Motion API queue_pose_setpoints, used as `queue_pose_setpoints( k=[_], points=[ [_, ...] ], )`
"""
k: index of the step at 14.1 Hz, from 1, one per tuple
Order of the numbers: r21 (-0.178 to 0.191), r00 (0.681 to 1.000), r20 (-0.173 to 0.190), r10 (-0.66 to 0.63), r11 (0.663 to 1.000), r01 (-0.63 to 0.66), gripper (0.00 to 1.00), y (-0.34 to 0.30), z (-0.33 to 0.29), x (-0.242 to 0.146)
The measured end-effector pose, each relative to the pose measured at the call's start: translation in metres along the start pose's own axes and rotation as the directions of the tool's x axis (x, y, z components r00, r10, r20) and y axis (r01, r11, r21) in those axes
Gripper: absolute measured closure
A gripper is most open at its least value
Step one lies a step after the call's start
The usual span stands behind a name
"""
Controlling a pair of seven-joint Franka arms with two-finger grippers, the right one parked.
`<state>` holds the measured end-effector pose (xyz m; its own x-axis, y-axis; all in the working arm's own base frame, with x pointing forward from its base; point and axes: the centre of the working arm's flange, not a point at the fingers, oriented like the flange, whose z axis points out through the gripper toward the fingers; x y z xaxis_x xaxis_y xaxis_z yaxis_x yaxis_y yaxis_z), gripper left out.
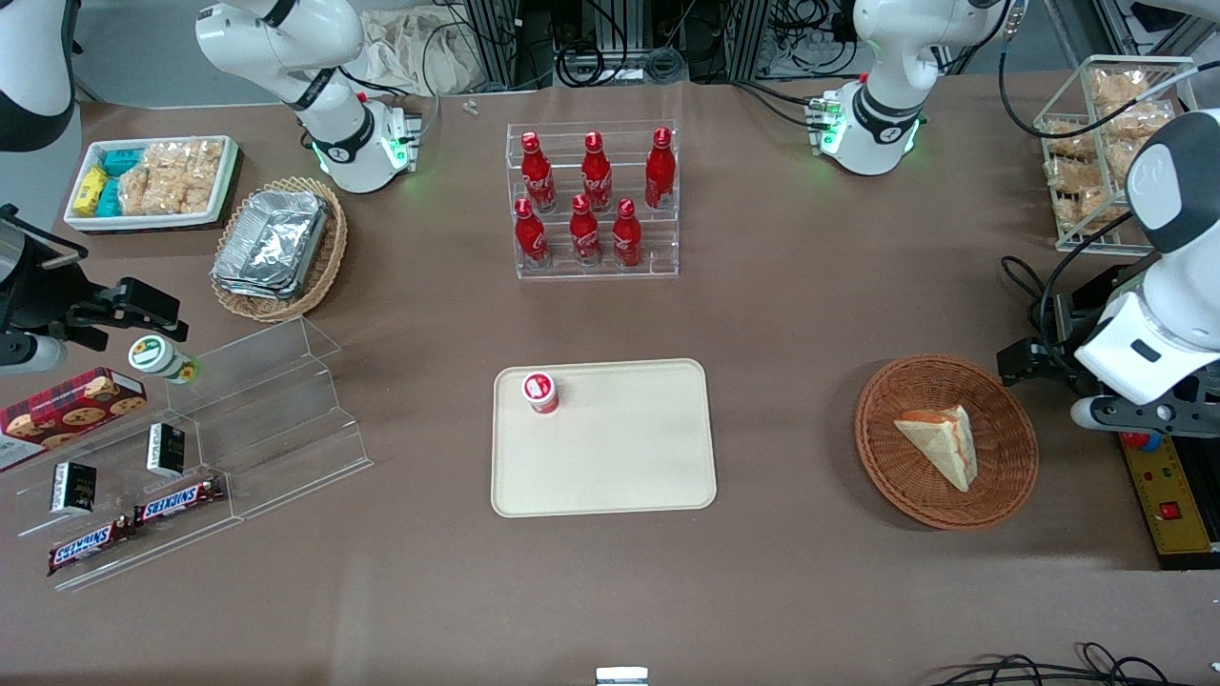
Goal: Place sandwich from basket to tray
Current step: 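Move the left gripper over the wrapped sandwich in the wicker basket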
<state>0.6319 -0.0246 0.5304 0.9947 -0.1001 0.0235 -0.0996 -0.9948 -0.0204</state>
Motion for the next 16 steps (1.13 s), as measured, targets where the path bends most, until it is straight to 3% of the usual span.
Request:
queue_pose_setpoints(
  k=[7,10,16],
  points=[
    [-0.001,1.000,0.026,0.004,1.000,-0.004,0.00,0.002,0.009,-0.001],
    [-0.004,0.998,0.068,0.003,1.000,-0.003,0.00,0.002,0.044,0.003],
    [-0.006,0.996,0.085,0.005,1.000,-0.004,0.00,0.003,0.094,-0.001]
  ],
)
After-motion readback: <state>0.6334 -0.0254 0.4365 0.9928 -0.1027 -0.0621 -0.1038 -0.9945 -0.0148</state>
